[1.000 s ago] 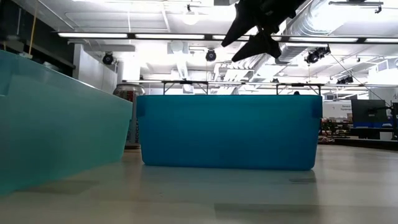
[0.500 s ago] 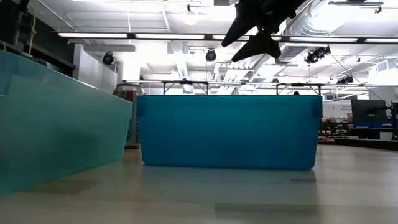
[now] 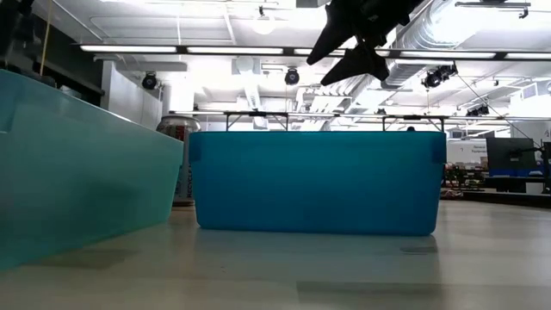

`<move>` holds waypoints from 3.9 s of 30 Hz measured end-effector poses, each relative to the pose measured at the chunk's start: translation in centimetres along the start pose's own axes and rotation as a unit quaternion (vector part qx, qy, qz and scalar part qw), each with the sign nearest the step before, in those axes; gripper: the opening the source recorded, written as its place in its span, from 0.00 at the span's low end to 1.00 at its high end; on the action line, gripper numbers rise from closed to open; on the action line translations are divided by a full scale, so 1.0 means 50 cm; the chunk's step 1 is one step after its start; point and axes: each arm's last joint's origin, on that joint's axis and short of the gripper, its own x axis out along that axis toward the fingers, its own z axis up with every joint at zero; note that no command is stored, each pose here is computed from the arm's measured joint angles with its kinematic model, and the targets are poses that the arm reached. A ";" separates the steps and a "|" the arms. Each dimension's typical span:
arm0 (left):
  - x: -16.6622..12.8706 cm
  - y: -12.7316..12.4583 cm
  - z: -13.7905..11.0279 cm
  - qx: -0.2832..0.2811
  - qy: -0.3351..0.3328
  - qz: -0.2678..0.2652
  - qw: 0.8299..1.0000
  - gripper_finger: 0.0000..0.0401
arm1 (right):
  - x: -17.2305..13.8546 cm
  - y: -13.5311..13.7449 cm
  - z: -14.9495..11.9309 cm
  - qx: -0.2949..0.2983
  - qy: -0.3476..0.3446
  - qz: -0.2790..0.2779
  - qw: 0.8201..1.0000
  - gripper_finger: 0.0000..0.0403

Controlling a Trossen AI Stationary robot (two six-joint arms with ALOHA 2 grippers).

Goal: Sort candy
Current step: Put the brown chocolate into the green bin

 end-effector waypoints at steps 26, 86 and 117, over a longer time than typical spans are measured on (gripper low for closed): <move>-0.355 0.349 -0.173 -0.373 -0.509 0.152 0.761 0.52 | -0.006 -0.045 0.070 -0.059 -0.020 0.010 0.998 0.56; -0.234 0.483 -0.182 -0.474 -0.613 0.078 0.628 0.52 | 0.093 -0.677 0.051 0.316 0.173 -0.424 0.831 0.25; -0.246 0.469 -0.162 -0.334 -0.647 0.009 0.686 0.52 | -0.083 -0.154 0.199 0.086 -0.142 -0.001 0.986 0.01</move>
